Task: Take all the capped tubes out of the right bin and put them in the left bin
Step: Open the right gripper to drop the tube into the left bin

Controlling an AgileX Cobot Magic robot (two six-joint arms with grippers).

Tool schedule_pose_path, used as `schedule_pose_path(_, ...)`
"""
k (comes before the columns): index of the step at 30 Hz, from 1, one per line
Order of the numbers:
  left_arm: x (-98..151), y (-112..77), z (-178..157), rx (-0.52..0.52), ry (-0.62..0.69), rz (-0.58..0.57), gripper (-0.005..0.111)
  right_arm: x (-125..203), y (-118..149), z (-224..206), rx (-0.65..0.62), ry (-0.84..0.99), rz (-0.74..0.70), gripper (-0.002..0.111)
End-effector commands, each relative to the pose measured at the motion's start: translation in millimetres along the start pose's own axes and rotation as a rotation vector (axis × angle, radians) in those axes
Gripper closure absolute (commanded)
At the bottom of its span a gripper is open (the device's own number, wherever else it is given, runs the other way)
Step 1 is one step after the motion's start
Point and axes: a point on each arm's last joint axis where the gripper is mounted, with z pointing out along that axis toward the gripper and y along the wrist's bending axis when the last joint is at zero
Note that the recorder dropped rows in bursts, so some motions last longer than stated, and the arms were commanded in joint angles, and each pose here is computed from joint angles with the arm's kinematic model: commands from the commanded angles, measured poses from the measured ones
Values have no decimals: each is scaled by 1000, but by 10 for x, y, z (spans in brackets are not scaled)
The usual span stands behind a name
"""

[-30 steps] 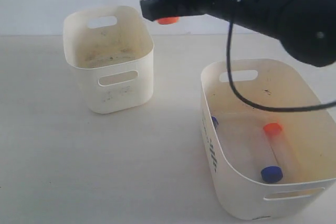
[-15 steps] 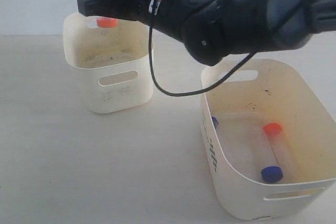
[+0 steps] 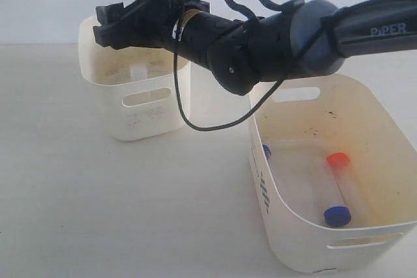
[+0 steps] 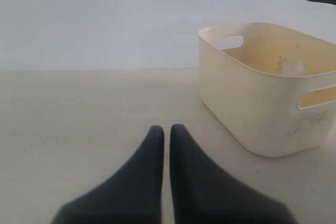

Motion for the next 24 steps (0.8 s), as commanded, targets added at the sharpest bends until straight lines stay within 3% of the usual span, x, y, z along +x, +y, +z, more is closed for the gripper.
schedule_pose_path(1,-17,-1,0,1,-7,-16,102,-136,2,-63,18,31,-4,41)
schedule_pose_path(2,-17,-1,0,1,-7,-16,102,-225,3,-140,31,92,-7,53)
schedule_pose_path(4,-17,-1,0,1,-7,-16,102,-438,-14,-352,55,220,-95,66)
schedule_pose_path(10,-17,-1,0,1,-7,-16,102,-981,-339,-1254,210,591,-66,66)
schedule_pose_path(16,-17,-1,0,1,-7,-16,102,-897,-666,-1815,379,1002,78,66)
schedule_pose_path(24,-17,-1,0,1,-7,-16,102,-857,-710,-1894,466,1062,211,66)
